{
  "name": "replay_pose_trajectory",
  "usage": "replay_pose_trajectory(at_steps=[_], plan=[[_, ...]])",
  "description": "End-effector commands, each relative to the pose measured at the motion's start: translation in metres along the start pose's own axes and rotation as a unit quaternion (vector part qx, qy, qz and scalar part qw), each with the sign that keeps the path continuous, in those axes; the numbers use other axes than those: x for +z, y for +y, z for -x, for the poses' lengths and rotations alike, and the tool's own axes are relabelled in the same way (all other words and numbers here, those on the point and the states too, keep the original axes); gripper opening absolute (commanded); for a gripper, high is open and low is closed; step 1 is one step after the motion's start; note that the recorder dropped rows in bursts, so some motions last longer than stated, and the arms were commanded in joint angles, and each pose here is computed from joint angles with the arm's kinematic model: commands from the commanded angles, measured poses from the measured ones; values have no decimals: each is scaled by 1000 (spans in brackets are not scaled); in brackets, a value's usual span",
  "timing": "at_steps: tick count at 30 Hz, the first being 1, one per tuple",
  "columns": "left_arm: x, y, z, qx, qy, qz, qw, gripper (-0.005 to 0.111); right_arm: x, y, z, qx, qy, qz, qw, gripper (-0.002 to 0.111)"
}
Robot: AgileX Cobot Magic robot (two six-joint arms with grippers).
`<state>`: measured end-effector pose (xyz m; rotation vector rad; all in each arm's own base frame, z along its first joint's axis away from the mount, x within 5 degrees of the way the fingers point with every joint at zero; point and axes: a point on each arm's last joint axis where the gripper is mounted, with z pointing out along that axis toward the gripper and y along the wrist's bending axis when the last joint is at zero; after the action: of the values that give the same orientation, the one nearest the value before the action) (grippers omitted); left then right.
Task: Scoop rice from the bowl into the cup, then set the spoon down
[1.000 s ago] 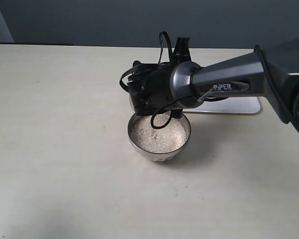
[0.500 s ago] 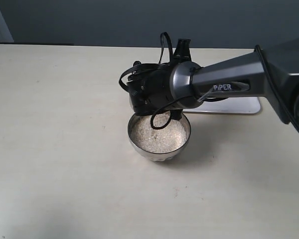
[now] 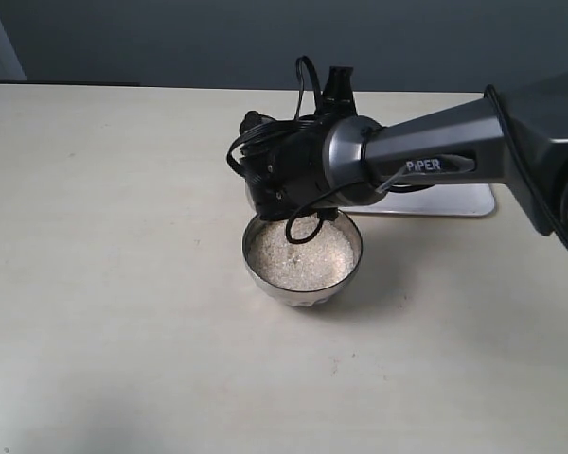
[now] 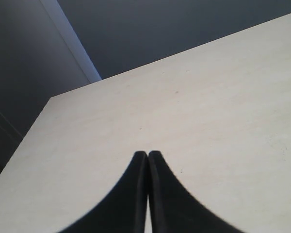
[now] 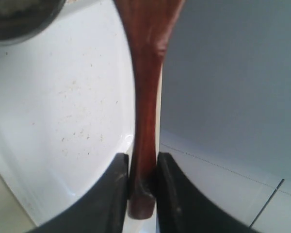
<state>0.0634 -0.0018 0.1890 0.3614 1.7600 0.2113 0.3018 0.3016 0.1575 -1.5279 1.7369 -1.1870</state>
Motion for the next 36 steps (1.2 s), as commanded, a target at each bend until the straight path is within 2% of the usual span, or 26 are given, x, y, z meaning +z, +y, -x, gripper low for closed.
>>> replay_pose_trajectory(at_steps=[1, 15, 21, 29, 36], plan=[[0, -1, 0, -2, -4, -5, 1000, 0, -2, -2, -3, 10, 6, 1, 1000, -1], [0, -1, 0, -2, -4, -5, 1000, 0, -2, -1, -5, 31, 5, 24, 999, -1], [0, -1, 0, -2, -4, -5, 1000, 0, 5, -11, -7, 6, -2, -13, 1000, -1], [0, -1, 0, -2, -4, -5, 1000, 0, 4, -11, -11, 27, 17, 3, 999, -1], [0, -1, 0, -2, -4, -5, 1000, 0, 4, -11, -6, 22, -14, 0, 1000, -1]])
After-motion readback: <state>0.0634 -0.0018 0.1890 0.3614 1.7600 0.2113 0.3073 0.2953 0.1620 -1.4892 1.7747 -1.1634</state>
